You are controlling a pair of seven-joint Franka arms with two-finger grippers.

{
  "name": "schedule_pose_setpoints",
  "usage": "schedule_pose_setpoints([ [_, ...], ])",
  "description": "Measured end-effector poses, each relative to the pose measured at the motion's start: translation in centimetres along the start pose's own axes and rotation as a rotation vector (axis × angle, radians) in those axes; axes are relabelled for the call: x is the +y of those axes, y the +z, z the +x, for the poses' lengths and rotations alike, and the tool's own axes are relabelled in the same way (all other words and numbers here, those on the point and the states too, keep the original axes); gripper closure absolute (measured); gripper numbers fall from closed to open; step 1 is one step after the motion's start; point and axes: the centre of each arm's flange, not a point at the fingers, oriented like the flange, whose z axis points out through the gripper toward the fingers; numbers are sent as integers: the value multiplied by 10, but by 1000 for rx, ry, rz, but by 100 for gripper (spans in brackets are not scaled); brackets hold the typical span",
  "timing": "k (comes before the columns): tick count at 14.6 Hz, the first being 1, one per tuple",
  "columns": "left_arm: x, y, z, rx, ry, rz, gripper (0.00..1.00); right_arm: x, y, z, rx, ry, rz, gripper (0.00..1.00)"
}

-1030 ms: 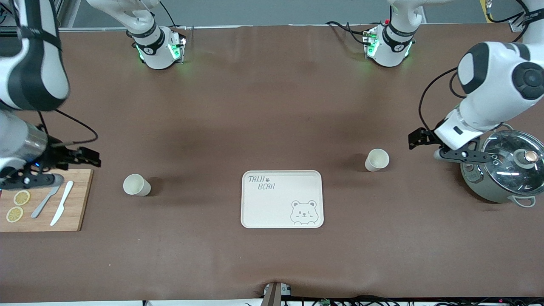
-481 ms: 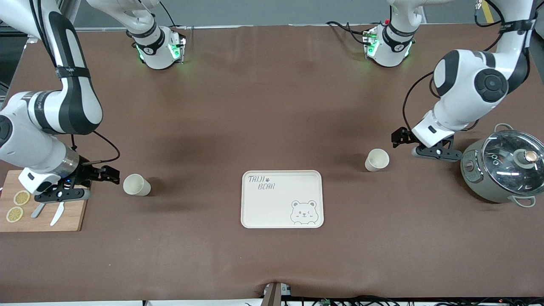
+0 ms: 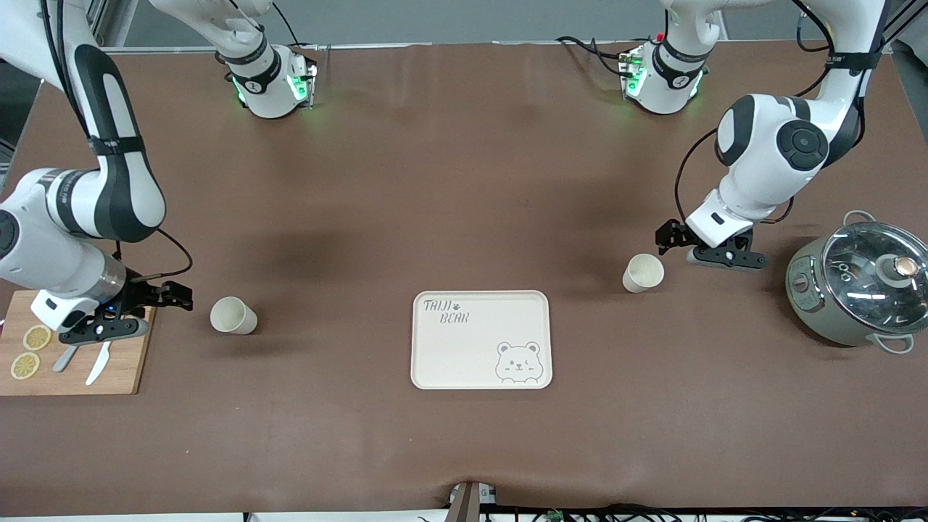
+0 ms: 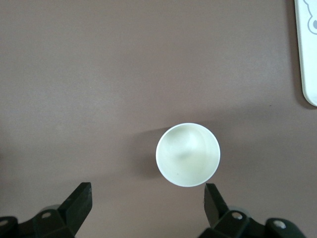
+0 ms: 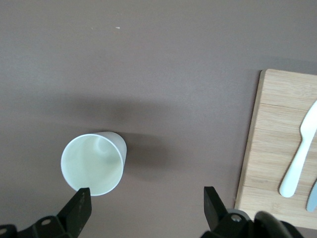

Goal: Place white IKEA cup upright on tray with both arms
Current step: 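Lower the right gripper to the cup while the left gripper lowers, then close both grippers on the rims of the white paper cups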

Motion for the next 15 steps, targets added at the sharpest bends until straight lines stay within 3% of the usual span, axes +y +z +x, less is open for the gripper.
schedule_pose_setpoints([
  [15,-6,97,-12,59,-19,-30,0,-14,57,8,-13,-24,6,0],
])
